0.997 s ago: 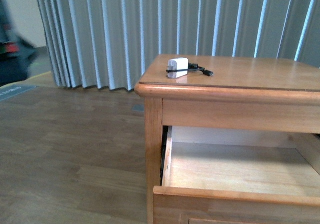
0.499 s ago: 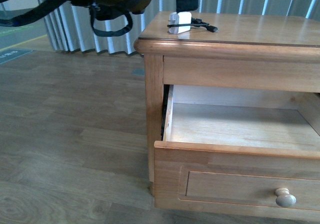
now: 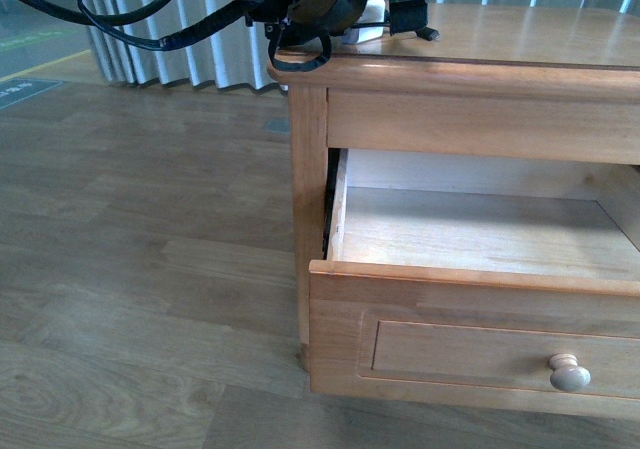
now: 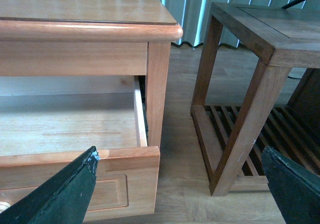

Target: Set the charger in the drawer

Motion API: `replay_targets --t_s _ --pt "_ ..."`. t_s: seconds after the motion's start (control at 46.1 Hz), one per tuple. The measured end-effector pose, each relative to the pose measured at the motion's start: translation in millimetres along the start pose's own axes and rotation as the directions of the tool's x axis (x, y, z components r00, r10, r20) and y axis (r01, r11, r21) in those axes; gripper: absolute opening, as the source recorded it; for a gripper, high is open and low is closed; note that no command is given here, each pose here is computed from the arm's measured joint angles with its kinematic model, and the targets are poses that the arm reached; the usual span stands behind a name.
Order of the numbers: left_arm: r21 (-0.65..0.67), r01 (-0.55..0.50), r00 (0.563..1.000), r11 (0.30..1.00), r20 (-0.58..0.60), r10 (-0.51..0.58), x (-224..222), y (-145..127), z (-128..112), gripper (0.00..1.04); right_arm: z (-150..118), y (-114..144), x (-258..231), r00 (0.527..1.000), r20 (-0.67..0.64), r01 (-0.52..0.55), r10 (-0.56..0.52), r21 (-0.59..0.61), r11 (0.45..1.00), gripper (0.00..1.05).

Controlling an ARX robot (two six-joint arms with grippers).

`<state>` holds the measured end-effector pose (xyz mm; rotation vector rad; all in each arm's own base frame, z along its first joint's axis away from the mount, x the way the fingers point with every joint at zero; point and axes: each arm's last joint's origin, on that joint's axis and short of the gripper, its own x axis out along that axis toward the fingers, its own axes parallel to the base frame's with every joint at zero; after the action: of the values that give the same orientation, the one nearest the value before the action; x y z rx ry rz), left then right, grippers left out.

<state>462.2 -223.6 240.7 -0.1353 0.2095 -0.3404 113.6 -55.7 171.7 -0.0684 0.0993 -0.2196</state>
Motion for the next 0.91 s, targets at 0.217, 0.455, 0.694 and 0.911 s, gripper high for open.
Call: replay_targets --t_s 0.217,0.455,0.694,0.911 --pt "-0.003 0.017 1.000 1.000 -0.015 -0.017 1.5 -4.4 -1.5 0.44 0.0 0.0 0.0 1.000 0.000 0.000 0.000 0.000 1.000 0.96" --pt "-0.039 0.027 1.000 0.999 0.000 -0.027 -2.1 -5.0 -1.7 0.27 0.0 0.0 0.0 1.000 0.000 0.000 0.000 0.000 1.000 0.96" --pt "-0.050 0.062 0.998 0.997 0.026 -0.061 -31.8 -15.1 -4.1 0.26 0.0 0.0 0.0 1.000 0.000 0.000 0.000 0.000 1.000 0.96" --pt "-0.032 0.214 0.976 0.976 0.044 -0.213 -97.6 -51.4 -4.1 0.26 0.0 0.0 0.0 1.000 0.000 0.000 0.000 0.000 1.000 0.96"
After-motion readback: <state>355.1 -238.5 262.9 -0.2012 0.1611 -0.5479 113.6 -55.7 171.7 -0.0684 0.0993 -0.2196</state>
